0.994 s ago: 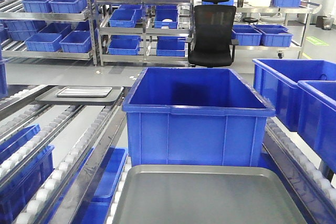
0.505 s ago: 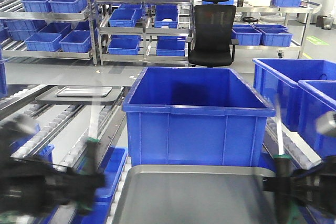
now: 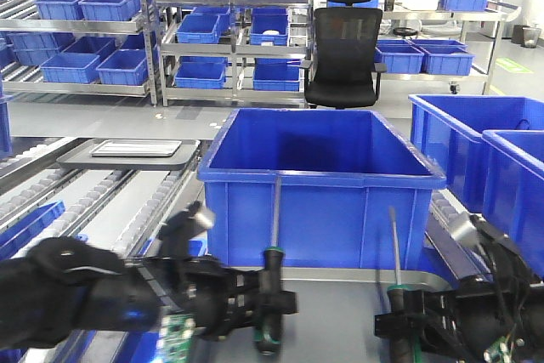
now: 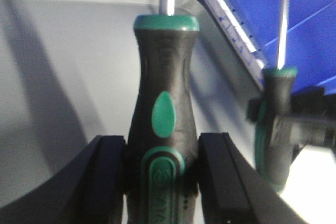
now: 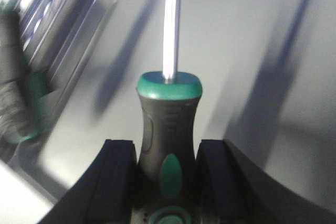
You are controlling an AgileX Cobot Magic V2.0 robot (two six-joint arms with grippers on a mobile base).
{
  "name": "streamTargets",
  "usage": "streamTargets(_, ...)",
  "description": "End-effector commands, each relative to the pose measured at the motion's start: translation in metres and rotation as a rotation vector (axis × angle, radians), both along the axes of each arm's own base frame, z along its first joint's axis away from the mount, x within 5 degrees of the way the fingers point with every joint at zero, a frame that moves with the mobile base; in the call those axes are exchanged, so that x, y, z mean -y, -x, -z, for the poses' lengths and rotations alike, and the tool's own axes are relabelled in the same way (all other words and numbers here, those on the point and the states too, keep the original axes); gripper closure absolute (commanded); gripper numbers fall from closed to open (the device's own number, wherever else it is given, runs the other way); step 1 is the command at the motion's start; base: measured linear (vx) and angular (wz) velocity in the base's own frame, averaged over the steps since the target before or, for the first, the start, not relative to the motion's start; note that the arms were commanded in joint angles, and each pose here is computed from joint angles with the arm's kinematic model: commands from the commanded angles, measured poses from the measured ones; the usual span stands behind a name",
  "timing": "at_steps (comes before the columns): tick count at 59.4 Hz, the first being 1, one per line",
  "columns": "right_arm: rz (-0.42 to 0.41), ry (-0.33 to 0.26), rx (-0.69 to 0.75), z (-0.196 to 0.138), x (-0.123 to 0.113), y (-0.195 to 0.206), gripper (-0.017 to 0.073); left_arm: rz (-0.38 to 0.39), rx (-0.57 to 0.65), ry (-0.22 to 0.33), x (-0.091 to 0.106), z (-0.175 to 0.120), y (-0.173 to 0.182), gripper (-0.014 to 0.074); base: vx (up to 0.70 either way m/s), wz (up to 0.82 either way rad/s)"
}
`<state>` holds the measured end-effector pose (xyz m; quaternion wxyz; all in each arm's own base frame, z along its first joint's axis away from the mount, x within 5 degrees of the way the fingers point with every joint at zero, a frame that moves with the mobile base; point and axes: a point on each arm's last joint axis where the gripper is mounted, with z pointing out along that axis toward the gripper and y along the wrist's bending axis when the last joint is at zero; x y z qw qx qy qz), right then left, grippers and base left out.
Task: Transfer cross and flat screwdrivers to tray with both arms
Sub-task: 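Lower both held screwdrivers toward the grey metal tray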
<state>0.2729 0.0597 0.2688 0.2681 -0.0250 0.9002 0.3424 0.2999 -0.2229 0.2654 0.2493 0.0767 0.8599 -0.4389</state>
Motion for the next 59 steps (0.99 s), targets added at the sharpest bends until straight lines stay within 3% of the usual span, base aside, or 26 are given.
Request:
streamTargets(1,-0.015,-0.059,0.068,-0.025,-0.004,-0.004,0.0567,-0.011,0.01,0.09,0.011,-0.025,0.0,0.0591,0.0,0.0)
streamTargets(9,-0.024,-0.066,0.058,-0.028,-0.004,-0.008,0.0567,-0.017,0.001,0.097,0.015,-0.023,-0.006,0.0591,0.0,0.0)
streamTargets(22,-0.02,-0.005,0.07,-0.025,-0.001,-0.009,0.056,-0.075,-0.023,0.097,0.014,-0.02,-0.01,0.057,0.0,0.0)
streamTargets(35,-0.006,0.001,0.079,-0.025,0.0,-0.01,0.055,0.009,-0.114,0.134,0.019,-0.02,0.0,0.0544,0.0,0.0)
streamTargets(47,-0.009,0.0,0.078,-0.025,0.0,-0.01,0.0545,-0.005,-0.188,0.16,0.019,-0.02,0.002,0.054,0.0,0.0)
streamTargets(59,-0.014,-0.002,0.074,-0.025,0.0,-0.01,0.0533,0.042,-0.205,0.119,0.019,-0.017,0.006,0.0533,0.0,0.0)
